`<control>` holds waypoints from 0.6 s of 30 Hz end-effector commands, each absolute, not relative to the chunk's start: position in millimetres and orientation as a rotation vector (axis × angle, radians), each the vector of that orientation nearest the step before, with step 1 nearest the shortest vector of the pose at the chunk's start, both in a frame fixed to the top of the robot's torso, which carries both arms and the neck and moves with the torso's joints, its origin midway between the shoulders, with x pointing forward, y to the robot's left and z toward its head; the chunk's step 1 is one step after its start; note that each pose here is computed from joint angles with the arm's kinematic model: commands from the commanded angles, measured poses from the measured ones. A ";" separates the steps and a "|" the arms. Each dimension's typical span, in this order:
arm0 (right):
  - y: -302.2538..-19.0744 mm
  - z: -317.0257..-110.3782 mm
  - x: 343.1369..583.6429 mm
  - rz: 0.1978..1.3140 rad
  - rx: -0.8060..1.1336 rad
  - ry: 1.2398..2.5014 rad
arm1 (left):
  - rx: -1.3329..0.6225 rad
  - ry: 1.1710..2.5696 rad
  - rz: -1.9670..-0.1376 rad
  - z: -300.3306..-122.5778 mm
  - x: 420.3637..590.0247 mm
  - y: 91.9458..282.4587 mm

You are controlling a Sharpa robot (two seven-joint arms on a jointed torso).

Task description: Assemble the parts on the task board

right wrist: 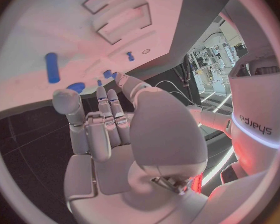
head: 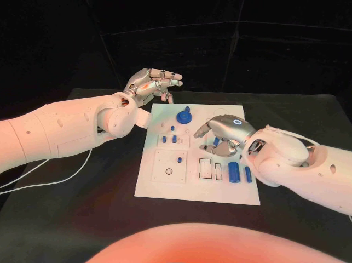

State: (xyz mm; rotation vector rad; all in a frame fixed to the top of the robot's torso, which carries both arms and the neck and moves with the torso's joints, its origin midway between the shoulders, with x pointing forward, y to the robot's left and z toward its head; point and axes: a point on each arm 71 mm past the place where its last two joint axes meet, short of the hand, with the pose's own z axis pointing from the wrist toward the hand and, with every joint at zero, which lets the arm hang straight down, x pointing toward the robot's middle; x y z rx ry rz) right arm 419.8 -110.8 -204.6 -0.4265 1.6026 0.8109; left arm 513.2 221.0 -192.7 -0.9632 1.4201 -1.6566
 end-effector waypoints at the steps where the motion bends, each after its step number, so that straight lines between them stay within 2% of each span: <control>1: -130.5 -198.2 435.9 0.702 -0.366 1.662 | -0.963 1.420 -1.672 -191.5 513.2 220.1; 7: -154.5 -196.3 452.5 0.582 -0.366 1.726 | -0.963 1.421 -1.672 -191.8 513.4 219.8; 18: -152.0 -203.5 456.0 0.555 -0.443 1.820 | -0.962 1.418 -1.669 -192.2 514.0 220.0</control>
